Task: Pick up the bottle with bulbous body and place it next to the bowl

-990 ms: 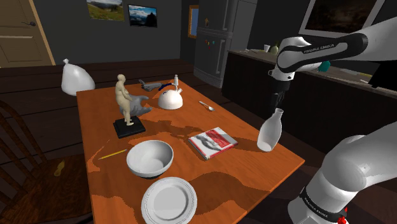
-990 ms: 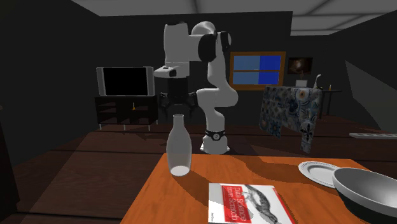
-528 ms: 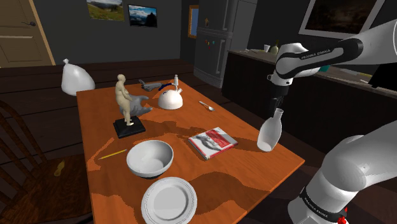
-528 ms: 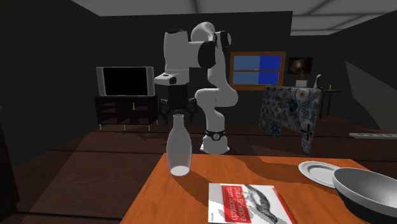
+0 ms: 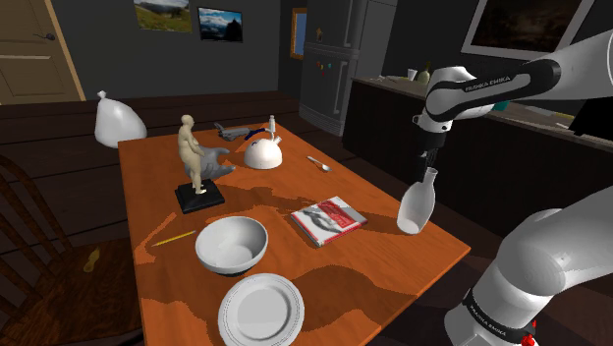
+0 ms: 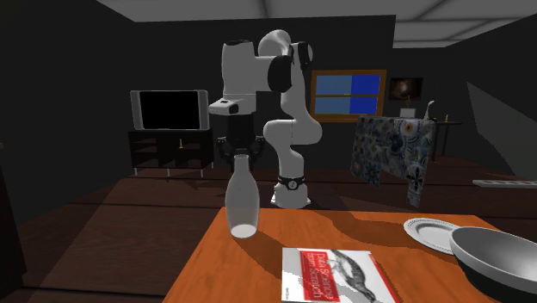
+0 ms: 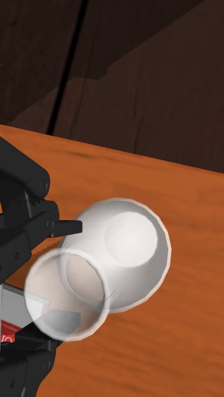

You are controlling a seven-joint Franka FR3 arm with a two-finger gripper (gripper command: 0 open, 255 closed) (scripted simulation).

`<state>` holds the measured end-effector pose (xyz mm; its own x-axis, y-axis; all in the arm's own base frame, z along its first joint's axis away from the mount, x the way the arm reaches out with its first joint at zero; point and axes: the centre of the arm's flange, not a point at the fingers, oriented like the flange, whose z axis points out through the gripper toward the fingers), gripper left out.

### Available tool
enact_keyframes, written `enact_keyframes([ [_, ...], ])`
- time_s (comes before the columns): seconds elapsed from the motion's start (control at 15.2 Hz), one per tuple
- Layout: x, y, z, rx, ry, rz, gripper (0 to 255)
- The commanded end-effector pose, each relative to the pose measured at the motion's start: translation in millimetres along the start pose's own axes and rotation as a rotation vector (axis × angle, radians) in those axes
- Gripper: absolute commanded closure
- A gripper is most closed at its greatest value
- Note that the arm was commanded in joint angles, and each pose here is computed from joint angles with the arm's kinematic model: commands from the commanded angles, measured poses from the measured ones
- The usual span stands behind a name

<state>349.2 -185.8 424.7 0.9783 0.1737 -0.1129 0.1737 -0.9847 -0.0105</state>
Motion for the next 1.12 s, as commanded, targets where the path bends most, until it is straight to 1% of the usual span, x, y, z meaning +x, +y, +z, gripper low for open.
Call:
enact_keyframes([
  [0.0,0,0,1,0.0,-0.001,0.0,255],
  [0.33,0,0,1,0.0,-0.001,0.0,255],
  [1.06,-7,-1,-57,0.0,-0.001,0.0,255],
])
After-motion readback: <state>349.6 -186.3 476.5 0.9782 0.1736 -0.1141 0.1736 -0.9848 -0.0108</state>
